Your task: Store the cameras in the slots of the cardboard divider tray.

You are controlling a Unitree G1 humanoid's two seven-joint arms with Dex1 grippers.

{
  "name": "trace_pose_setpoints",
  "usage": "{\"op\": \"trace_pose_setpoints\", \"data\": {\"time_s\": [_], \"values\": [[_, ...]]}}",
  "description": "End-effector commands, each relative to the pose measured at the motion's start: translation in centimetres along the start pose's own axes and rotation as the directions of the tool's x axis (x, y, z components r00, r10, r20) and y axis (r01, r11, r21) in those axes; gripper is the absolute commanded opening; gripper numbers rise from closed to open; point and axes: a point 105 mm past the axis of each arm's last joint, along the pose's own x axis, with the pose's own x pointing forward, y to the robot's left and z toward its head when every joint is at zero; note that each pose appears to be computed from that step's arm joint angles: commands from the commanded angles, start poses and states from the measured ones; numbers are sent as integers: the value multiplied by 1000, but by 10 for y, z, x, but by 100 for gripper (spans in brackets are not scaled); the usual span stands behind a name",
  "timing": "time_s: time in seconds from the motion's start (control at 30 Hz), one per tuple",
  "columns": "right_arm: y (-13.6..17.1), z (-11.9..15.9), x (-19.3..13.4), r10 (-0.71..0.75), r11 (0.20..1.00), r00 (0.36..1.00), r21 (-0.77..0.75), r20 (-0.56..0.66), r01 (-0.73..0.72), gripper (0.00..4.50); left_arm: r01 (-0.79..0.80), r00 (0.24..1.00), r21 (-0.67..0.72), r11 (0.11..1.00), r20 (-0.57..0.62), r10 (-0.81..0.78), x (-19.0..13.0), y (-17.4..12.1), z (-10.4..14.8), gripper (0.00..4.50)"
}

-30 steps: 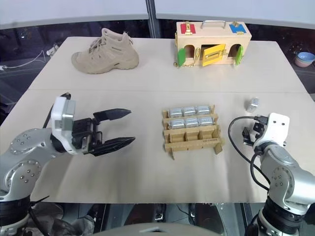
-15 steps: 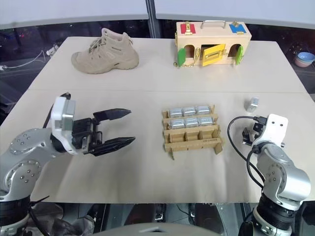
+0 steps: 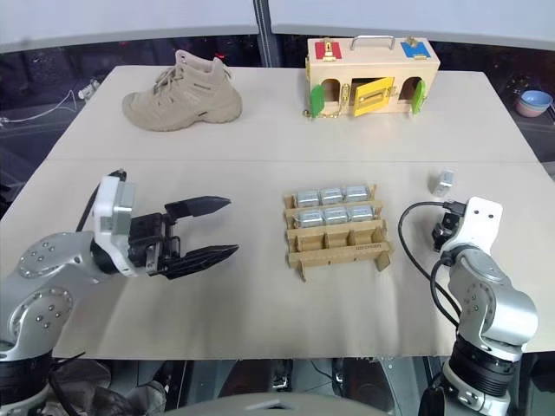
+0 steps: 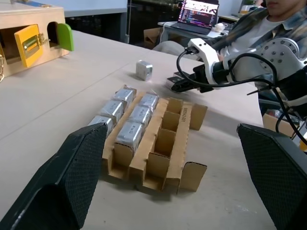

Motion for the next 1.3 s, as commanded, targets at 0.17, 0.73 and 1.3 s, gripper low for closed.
{"op": "trace_pose_setpoints", "data": {"time_s": [0.17,0.73,1.3], "values": [[68,41,-62,560,702,813,-611,157,-365,187,-159,987,-196,968,-69,148,11,9,2,450],[167,58,-153,972,-65,202,-960,-123,-273,187,81,996,-613,786,13,-92,90,5,28,450],[171,59,-159,978,-24,188,-941,-93,-338,369,88,994,-580,810,0,-108,99,9,29,76]]}}
